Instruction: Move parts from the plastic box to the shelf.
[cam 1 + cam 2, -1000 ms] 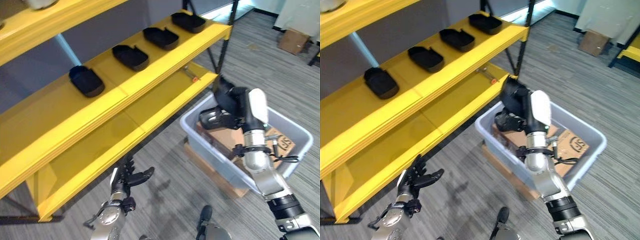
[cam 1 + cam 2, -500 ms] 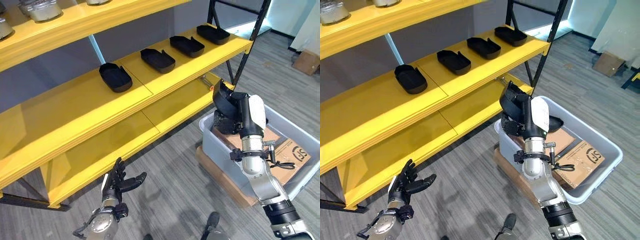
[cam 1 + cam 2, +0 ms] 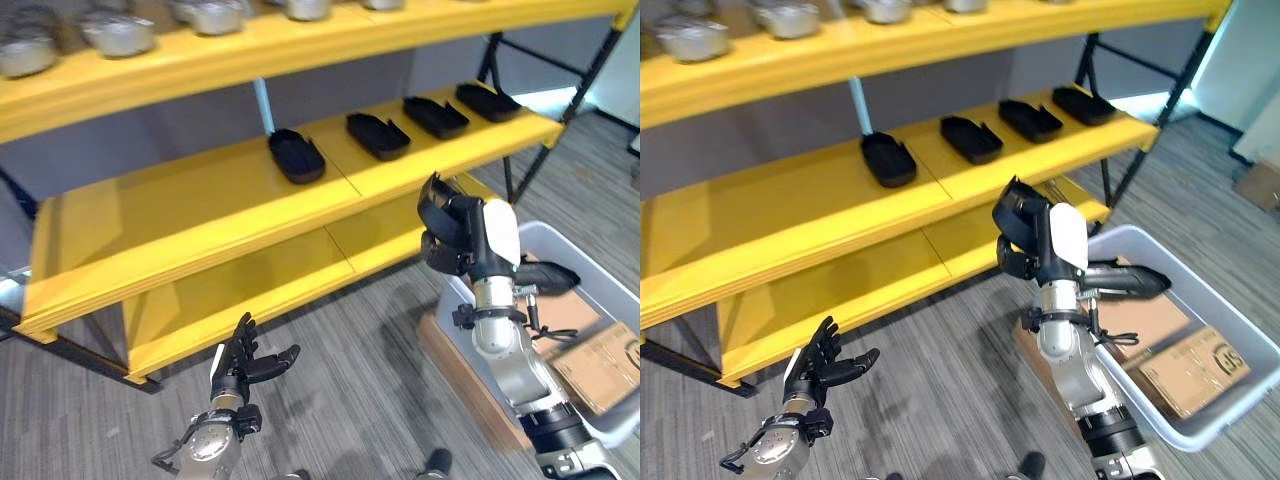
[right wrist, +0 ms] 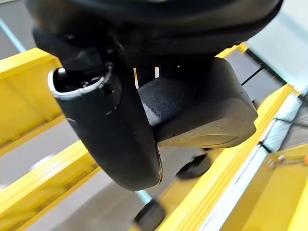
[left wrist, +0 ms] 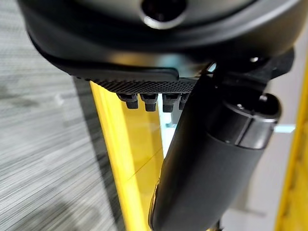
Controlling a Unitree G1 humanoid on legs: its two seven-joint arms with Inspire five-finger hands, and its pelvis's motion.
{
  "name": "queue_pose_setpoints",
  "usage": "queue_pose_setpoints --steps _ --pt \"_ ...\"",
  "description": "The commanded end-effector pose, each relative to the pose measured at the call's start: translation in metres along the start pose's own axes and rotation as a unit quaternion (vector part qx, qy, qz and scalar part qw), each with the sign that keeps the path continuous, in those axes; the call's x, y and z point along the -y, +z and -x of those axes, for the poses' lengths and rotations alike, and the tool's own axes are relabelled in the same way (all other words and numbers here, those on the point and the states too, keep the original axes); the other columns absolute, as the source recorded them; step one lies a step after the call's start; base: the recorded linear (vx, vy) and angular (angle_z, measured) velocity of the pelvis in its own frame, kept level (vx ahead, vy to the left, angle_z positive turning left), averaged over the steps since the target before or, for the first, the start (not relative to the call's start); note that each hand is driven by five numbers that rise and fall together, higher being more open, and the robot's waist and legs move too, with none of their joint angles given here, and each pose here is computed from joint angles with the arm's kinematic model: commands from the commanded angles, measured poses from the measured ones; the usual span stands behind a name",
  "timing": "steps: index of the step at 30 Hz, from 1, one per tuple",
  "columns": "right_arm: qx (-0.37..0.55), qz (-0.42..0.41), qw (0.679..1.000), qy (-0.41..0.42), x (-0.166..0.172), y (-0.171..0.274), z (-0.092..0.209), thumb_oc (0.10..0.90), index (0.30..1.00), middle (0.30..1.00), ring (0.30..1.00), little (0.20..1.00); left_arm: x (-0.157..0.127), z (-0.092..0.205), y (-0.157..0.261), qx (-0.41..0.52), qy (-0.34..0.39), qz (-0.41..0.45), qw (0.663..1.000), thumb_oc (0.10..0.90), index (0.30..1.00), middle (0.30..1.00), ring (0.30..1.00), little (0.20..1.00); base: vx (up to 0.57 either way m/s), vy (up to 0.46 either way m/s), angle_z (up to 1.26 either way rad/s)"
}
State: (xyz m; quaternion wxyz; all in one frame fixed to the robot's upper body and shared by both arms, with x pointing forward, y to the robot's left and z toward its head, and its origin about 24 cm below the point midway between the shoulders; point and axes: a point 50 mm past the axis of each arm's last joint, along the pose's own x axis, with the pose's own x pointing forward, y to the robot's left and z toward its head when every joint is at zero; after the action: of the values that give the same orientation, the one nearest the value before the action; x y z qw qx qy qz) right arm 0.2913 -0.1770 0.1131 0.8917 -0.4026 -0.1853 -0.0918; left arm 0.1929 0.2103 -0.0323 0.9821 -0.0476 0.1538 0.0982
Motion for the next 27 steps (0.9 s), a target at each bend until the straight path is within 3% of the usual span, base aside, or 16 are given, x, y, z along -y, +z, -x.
queue_pose_setpoints --steps 1,11,27 --pt "0.171 0.003 0.976 -0.137 0.059 0.06 -0.043 0.4 0.3 0.3 0.3 0.3 0.012 -0.014 0.061 0.146 -0.045 -0.04 0.987 0.9 1.0 1.0 1.0 1.0 0.05 -0.003 1.3" --pt "0.191 -0.006 0.97 -0.151 0.064 0.071 -0.048 0.4 0.3 0.3 0.3 0.3 0.012 -0.019 0.071 0.164 -0.051 -0.052 0.984 0.9 1.0 1.0 1.0 1.0 0.06 -0.1 0.47" --pt "0.217 -0.024 0.968 -0.128 0.06 0.078 -0.042 0.4 0.3 0.3 0.3 0.3 0.011 -0.007 0.048 0.119 -0.041 -0.01 0.992 0.9 1.0 1.0 1.0 1.0 0.15 -0.186 0.34"
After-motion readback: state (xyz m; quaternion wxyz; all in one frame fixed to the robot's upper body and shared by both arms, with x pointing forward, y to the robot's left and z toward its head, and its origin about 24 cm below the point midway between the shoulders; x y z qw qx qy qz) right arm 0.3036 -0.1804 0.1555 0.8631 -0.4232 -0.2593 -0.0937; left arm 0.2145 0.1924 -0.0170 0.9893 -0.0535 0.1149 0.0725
